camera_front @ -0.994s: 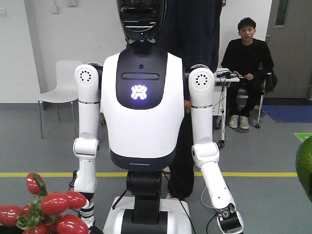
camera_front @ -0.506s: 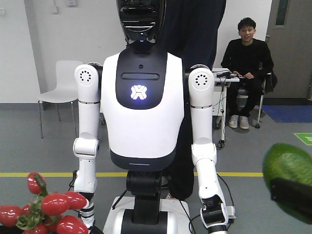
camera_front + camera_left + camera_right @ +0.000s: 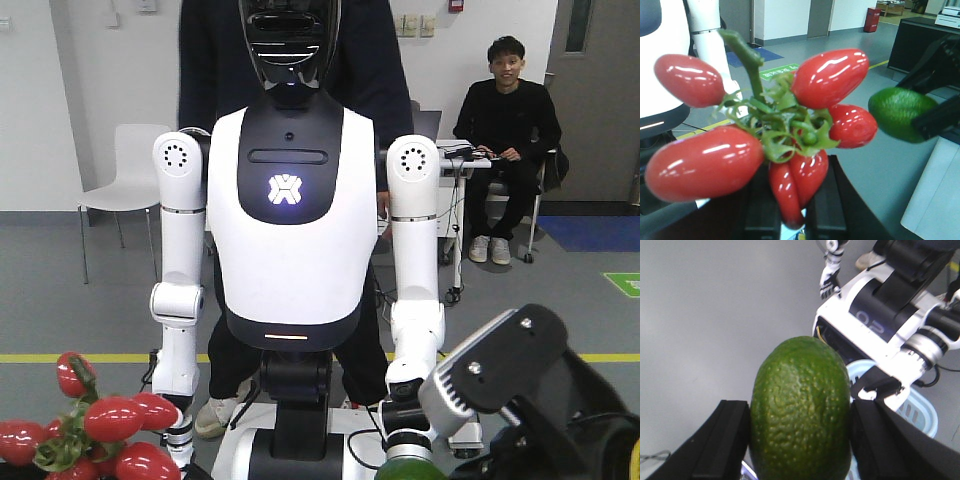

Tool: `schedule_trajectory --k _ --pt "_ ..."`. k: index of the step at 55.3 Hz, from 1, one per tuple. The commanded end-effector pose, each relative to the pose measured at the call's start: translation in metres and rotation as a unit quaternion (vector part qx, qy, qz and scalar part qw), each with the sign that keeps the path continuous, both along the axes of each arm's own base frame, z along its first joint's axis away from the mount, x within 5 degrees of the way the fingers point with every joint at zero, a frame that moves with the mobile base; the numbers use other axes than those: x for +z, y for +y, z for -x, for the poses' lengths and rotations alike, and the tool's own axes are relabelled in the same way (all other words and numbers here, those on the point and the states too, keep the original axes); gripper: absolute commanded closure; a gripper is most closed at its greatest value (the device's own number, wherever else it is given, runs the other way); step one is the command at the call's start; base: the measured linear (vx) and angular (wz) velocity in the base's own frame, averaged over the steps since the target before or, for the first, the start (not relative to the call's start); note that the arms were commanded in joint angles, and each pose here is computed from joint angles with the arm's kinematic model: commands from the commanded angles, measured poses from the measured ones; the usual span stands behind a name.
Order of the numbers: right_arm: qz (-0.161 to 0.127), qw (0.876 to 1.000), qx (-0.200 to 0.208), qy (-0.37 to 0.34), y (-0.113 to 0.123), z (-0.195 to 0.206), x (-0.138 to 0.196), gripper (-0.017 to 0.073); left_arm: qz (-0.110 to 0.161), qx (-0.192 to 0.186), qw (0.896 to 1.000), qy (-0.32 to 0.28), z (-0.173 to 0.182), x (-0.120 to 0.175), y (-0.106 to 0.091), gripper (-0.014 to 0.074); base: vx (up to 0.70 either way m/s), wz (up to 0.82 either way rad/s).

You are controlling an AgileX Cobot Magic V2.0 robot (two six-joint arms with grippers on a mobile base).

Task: Pick snacks and fruit into basket
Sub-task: 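Move the right gripper holding the avocado over the light-blue basket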

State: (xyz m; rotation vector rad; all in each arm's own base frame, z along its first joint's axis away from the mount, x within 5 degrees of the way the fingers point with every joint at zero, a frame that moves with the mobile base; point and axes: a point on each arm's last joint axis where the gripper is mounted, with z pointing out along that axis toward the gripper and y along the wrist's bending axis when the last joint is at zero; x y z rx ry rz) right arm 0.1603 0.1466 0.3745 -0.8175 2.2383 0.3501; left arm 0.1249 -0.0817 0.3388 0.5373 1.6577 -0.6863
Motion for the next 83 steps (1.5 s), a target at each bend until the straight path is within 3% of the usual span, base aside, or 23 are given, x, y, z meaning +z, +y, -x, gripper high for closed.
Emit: schedule_trajectory --k 1,20,30,43,51,65,83 --pt "-0.019 0.999 0.021 -0.032 0.003 -0.002 0.012 0.0566 -0.004 0.008 1.000 -0.019 -0.001 0.009 0.001 0.0594 0.00 0.00" --pt "0.045 0.994 0.080 0.053 0.019 -0.006 -0.016 0.0566 -0.004 0.011 1.000 -0.020 -0.001 0.010 0.002 0.0594 0.00 0.00" --pt "0.043 0.986 0.130 0.091 0.031 -0.006 -0.027 0.0566 -0.003 0.014 1.000 -0.020 -0.001 0.010 0.002 0.0594 0.00 0.00" --pt "0.036 0.987 0.130 0.091 0.036 -0.009 -0.030 0.0566 -0.002 0.022 1.000 -0.021 -0.002 0.010 0.003 0.0594 0.00 0.00" --pt "0.003 0.991 0.120 0.058 0.040 -0.014 -0.024 0.0566 -0.002 0.026 0.999 -0.022 -0.003 0.010 0.004 0.0594 0.00 0.00" --pt "-0.029 0.994 0.098 0.042 0.040 -0.016 -0.031 0.0566 -0.002 0.035 0.999 -0.024 -0.004 0.010 0.005 0.0594 0.00 0.00" --pt "-0.130 0.991 0.030 -0.028 0.015 0.002 -0.076 0.0566 -0.001 0.057 0.998 -0.029 -0.007 0.011 0.008 0.0594 0.00 0.00"
